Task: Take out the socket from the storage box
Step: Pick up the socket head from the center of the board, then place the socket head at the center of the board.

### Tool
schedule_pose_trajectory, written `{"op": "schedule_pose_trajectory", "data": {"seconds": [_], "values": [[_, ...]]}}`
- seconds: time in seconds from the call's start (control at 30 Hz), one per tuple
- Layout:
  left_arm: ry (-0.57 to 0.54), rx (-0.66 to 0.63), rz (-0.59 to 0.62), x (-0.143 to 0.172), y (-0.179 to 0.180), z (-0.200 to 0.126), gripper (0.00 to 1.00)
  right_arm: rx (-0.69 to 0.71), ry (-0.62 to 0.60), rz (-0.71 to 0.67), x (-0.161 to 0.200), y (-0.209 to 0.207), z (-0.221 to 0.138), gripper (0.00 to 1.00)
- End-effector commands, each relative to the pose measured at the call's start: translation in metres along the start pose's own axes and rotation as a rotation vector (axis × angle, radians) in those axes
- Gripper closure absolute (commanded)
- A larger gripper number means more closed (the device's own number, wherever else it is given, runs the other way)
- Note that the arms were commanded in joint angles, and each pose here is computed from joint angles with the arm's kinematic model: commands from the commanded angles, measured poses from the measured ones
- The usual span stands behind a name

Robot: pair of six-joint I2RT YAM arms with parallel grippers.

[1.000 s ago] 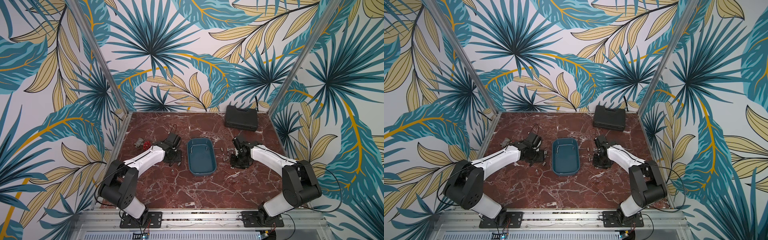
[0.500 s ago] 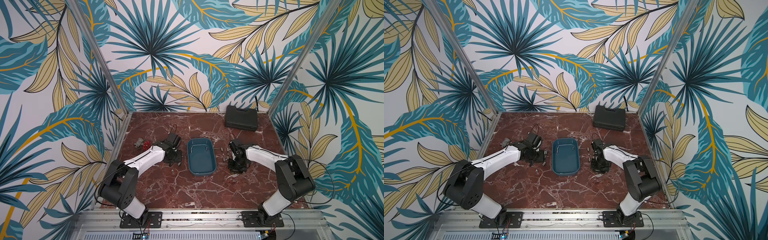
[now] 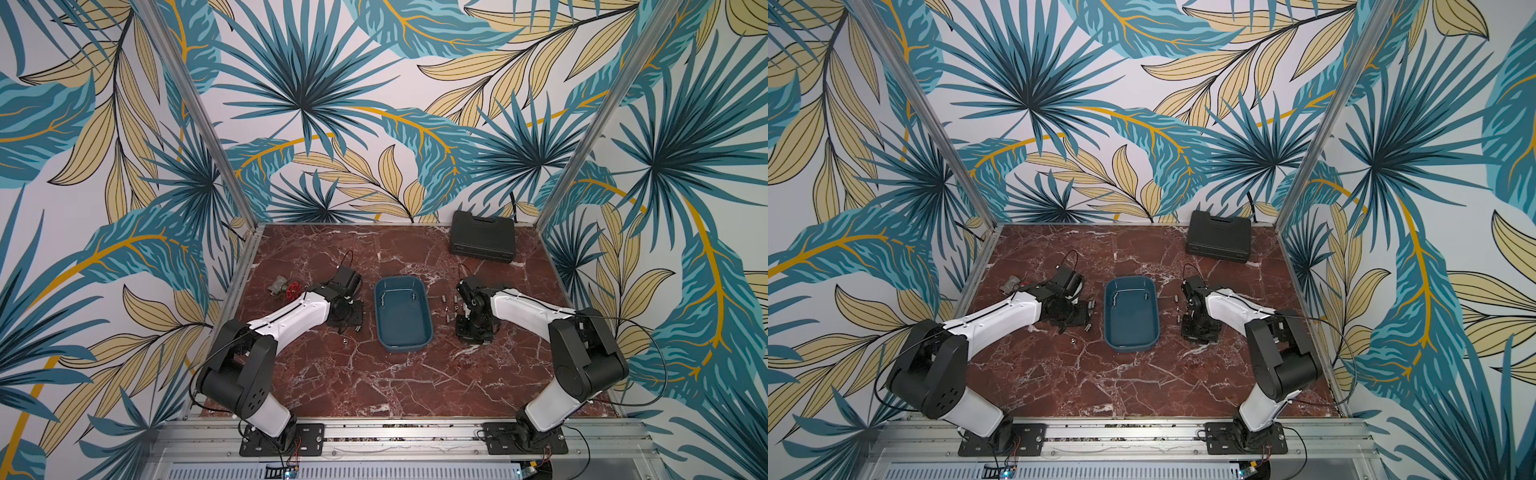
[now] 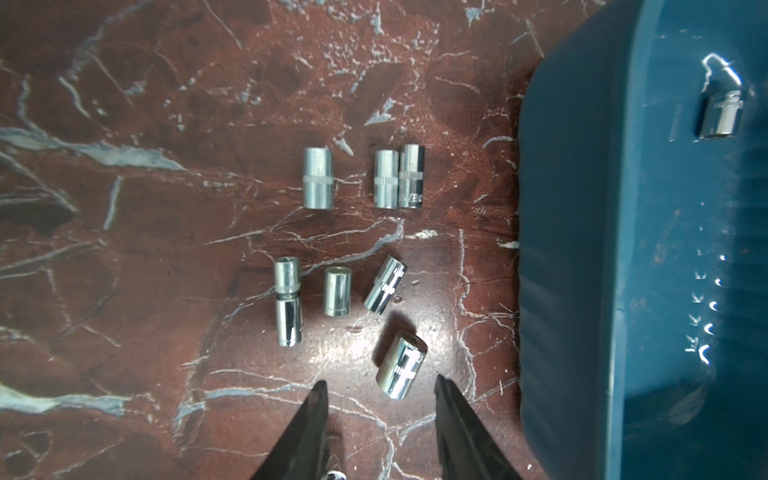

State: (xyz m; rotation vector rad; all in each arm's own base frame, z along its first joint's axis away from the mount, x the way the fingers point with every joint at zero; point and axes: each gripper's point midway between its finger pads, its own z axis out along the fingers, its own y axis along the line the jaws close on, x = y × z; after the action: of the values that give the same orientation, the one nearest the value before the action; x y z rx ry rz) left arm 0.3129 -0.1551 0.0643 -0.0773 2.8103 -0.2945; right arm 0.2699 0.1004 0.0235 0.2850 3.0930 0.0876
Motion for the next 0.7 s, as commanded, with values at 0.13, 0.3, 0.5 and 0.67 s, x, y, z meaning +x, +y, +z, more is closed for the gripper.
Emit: {"op": "schedule_pose_trajectory", "data": {"seconds": [0.13,0.3,0.5,0.67], "values": [[-0.02,0.003,0.02,-0.001,-0.001,-0.006,0.55,0.074,-0.055,-0.045,-0.041,0.002,-0.008,0.85],[-0.028,-0.004,0.022,-0.001,0.001,-0.01,0.55,0.073,-0.075,-0.035,-0.062,0.006,-0.006,0.85],[-0.032,-0.006,0.013,0.001,0.003,-0.012,0.55,0.091,-0.066,-0.021,-0.067,-0.003,0.002,0.85],[-0.037,-0.004,0.016,-0.002,0.001,-0.013,0.55,0.085,-0.064,-0.013,-0.07,-0.006,0.006,0.84]]}}
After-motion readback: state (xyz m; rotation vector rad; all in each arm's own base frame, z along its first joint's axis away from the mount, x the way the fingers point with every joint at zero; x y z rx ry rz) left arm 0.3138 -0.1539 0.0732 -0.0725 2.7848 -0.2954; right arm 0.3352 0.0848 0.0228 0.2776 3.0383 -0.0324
